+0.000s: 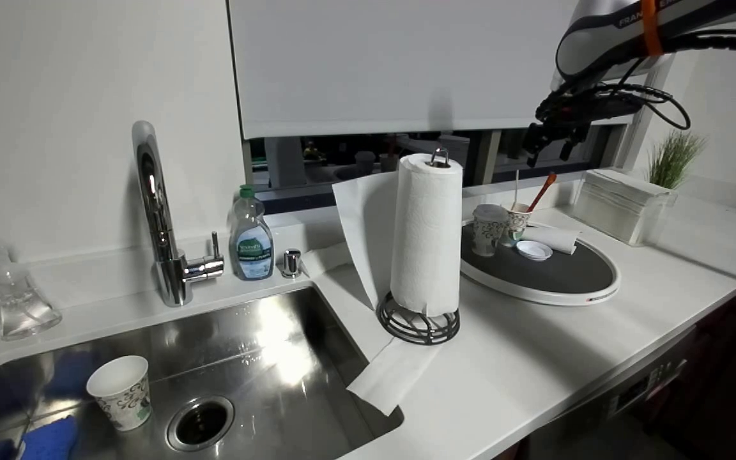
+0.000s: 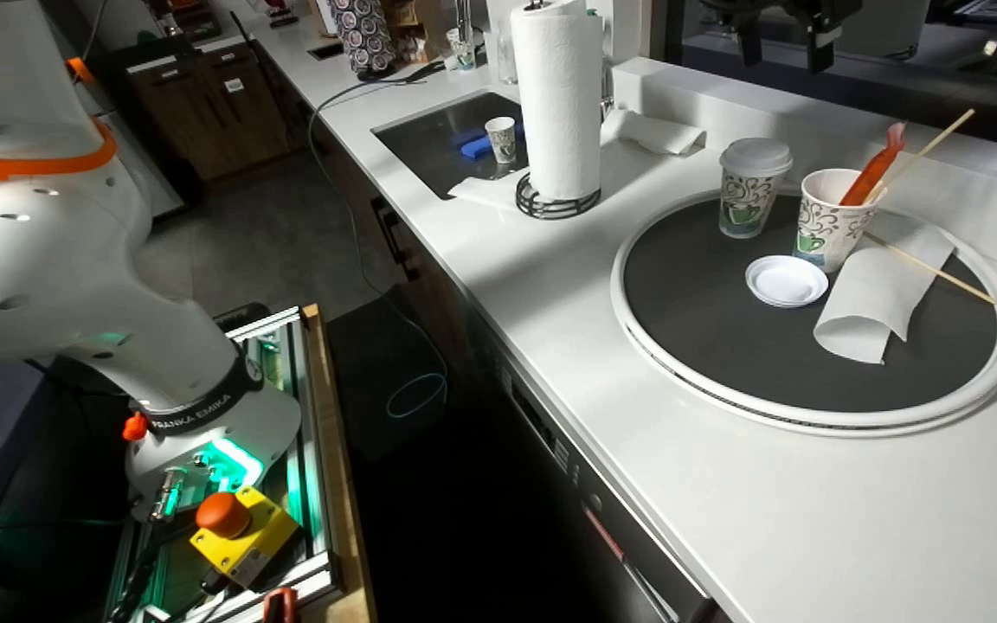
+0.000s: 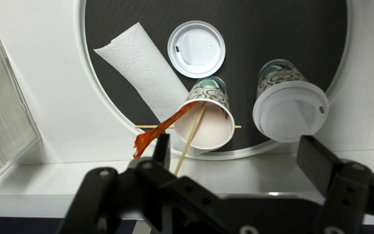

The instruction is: Remove the lid off of the left cup

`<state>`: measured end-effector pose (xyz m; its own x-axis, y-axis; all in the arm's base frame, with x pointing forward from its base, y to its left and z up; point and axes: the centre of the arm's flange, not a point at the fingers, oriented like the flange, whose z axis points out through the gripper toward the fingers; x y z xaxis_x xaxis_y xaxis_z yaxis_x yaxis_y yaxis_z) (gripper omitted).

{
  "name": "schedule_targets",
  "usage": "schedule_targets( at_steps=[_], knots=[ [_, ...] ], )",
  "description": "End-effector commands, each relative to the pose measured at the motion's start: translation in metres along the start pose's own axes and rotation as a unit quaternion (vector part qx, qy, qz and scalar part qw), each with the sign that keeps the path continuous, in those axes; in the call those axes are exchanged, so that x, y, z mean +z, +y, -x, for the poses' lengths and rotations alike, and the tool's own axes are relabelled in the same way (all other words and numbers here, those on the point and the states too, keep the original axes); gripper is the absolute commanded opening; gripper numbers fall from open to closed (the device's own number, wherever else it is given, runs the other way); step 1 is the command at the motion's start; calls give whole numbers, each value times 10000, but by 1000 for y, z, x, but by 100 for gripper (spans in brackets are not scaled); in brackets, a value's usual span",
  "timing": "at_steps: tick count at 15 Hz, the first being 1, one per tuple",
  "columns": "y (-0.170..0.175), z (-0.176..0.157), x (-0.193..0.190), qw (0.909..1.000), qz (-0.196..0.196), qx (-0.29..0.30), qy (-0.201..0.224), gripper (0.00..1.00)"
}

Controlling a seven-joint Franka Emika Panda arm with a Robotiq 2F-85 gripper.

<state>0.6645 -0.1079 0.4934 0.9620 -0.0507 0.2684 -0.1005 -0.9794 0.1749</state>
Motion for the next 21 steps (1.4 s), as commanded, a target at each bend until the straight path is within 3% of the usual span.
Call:
schedule_targets(
  at_steps=[1, 2, 4, 7, 10, 15, 18, 19, 21],
  knots=[
    [-23, -10, 4, 9997, 53, -192, 119, 100],
    [-31, -12, 4, 9993, 24, -318, 204, 100],
    [-56, -27, 7, 9957, 374, -684, 494, 100],
    [-96, -43, 15, 9862, 517, -1365, 776, 100],
    [-119, -37, 29, 9801, 561, -1867, 379, 100],
    [-125, -12, 68, 9834, 52, -1803, -211, 100],
    [-115, -10, 73, 9896, -474, -1354, -94, 100],
    [-124, -14, 74, 9885, -131, -1502, -136, 100],
    [-119, -20, 78, 9884, -338, -1477, -122, 100]
  ],
)
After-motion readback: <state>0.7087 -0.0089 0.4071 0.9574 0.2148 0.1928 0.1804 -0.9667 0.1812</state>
